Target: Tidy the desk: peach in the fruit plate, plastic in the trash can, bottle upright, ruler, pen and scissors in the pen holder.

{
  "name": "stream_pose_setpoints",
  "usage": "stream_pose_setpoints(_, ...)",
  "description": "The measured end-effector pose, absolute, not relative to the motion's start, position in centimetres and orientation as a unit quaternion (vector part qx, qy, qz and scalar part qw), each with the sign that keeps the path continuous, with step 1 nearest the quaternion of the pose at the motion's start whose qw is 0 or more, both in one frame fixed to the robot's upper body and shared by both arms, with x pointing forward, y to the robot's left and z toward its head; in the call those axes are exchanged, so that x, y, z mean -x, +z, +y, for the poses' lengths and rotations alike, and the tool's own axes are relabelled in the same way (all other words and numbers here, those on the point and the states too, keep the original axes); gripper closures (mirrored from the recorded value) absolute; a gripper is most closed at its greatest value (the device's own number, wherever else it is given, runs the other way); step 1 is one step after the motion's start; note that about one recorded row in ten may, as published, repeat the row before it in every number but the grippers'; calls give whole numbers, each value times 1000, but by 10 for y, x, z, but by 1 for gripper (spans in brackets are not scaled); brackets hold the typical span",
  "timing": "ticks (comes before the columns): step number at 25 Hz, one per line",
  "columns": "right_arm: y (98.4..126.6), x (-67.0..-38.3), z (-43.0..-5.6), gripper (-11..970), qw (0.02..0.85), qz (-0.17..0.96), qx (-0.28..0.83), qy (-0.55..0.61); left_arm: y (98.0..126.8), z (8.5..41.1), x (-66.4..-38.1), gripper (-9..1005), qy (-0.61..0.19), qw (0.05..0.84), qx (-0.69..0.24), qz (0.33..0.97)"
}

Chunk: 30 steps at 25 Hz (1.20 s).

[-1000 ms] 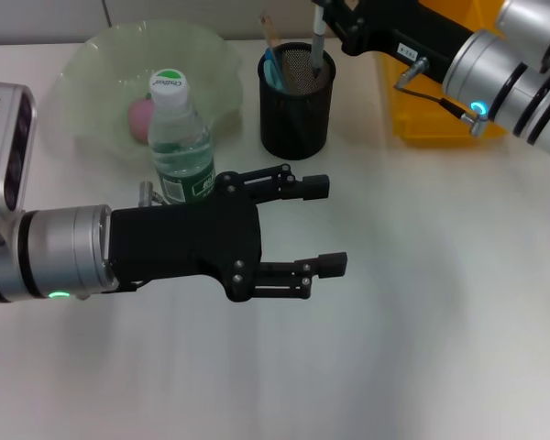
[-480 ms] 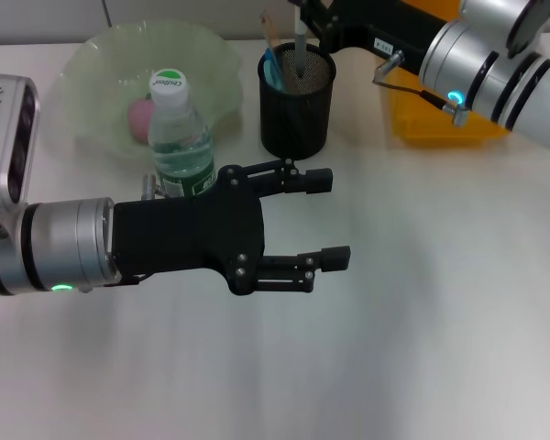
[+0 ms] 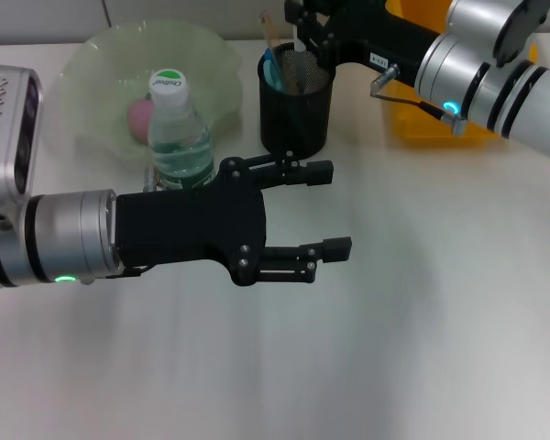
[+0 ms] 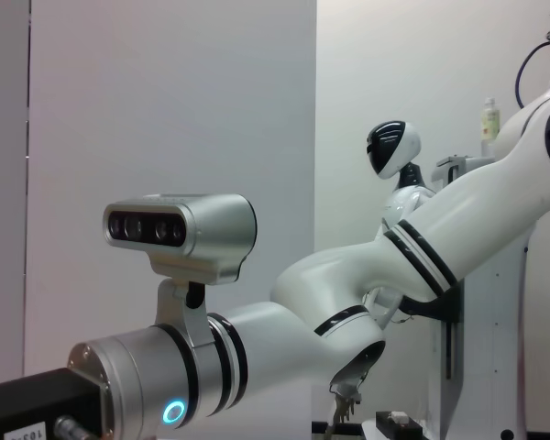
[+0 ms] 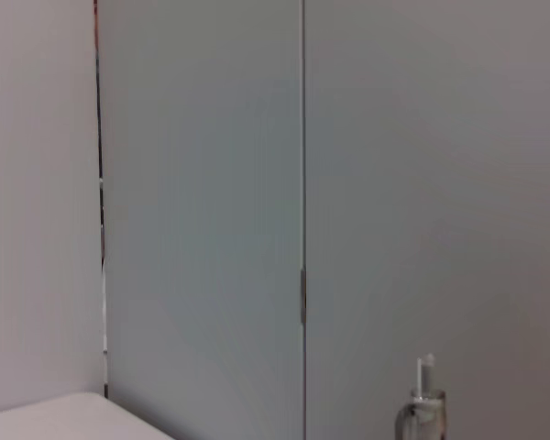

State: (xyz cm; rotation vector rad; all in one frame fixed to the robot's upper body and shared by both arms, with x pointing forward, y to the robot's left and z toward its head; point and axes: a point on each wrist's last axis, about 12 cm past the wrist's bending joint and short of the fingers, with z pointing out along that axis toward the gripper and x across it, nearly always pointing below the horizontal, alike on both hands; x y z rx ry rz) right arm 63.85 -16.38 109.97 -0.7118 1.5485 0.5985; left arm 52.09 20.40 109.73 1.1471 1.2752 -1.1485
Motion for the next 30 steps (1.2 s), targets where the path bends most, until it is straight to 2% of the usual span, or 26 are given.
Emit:
stream_pose_setpoints(7,1101,-639,-167,671,625,671,304,258,1097,204,-523,196,-473,515,-475,535)
stream_pose_setpoints(12,1108,-640,-174,569,635,664,288,269,1098,203,-523,196,-473,515,-476,533)
stream_pose_setpoints(18,1122,-633,-198,570,642,652,236,328,1098,204,-524,196,-473,516,-473,534)
stream_pose_setpoints(21,1130,-617,-218,570,645,634,227,361,1098,204,-524,196,-474,516,-473,534)
stream_pose_setpoints(22,1135,-604,-230,570,642,626,234,377,1100,204,-524,196,-476,517,-472,532)
stream_pose_setpoints(26,1137,-582,-249,505,617,638,251,387,1101,204,-525,196,-479,523,-464,531)
stream_pose_setpoints(27,1136,-566,-259,474,595,648,268,392,1101,204,-525,196,-479,524,-463,531)
stream_pose_setpoints(30,1134,-550,-269,380,584,649,277,400,1102,205,-525,196,-481,525,-460,530)
